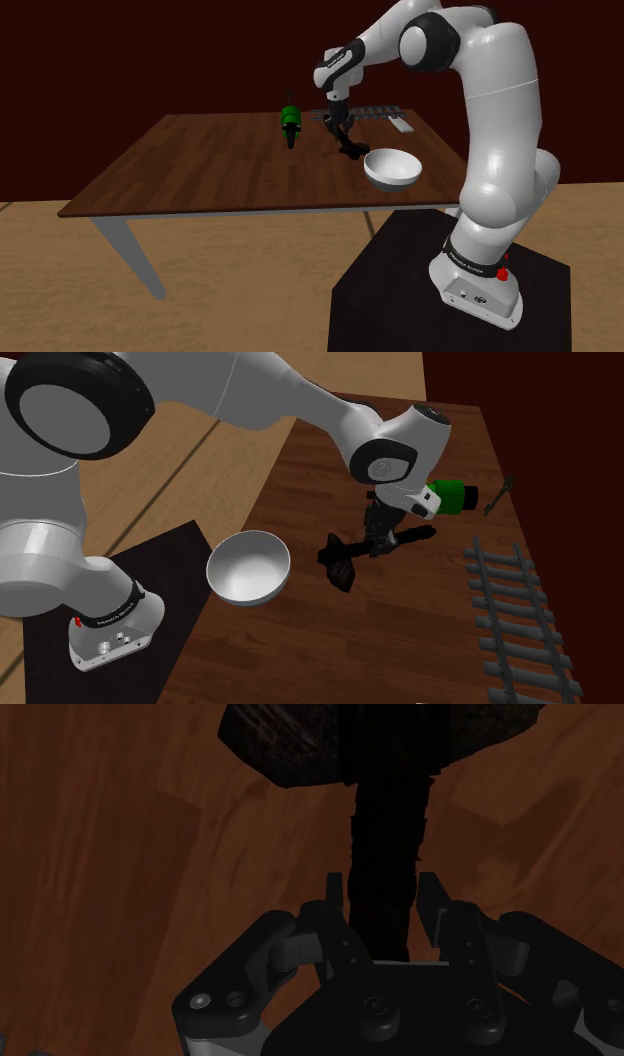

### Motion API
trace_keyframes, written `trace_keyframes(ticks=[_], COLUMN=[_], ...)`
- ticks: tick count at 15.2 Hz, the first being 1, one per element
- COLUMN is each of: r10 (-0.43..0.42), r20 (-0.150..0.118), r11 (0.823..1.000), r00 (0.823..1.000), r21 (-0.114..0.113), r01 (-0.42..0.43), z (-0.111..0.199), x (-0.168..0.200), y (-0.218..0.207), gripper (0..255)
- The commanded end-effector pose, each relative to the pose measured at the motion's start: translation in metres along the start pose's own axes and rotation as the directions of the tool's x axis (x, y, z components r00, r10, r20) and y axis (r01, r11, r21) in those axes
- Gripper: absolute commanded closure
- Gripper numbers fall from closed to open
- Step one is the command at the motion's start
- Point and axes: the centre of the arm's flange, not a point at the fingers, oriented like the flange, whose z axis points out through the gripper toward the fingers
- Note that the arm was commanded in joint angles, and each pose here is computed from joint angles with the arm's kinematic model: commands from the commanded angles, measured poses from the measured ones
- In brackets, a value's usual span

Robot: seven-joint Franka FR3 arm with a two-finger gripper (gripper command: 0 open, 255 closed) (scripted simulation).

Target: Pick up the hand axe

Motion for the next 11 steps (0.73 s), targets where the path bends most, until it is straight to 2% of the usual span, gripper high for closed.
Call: trace_keyframes(ticks=[1, 9, 11], r10=[0.0, 0.0, 0.0], r20=[0.0, 0.0, 0.0], r11=[1.0, 1.0, 1.0], r00=[1.0, 1.0, 1.0], r21=[0.0, 0.0, 0.0], r01=[0.0, 0.0, 0.0], z=[-0.011, -0.052, -0.053], x=[-0.002, -0.008, -0.008], y=[0.0, 0.003, 0.003], gripper=[255, 255, 255])
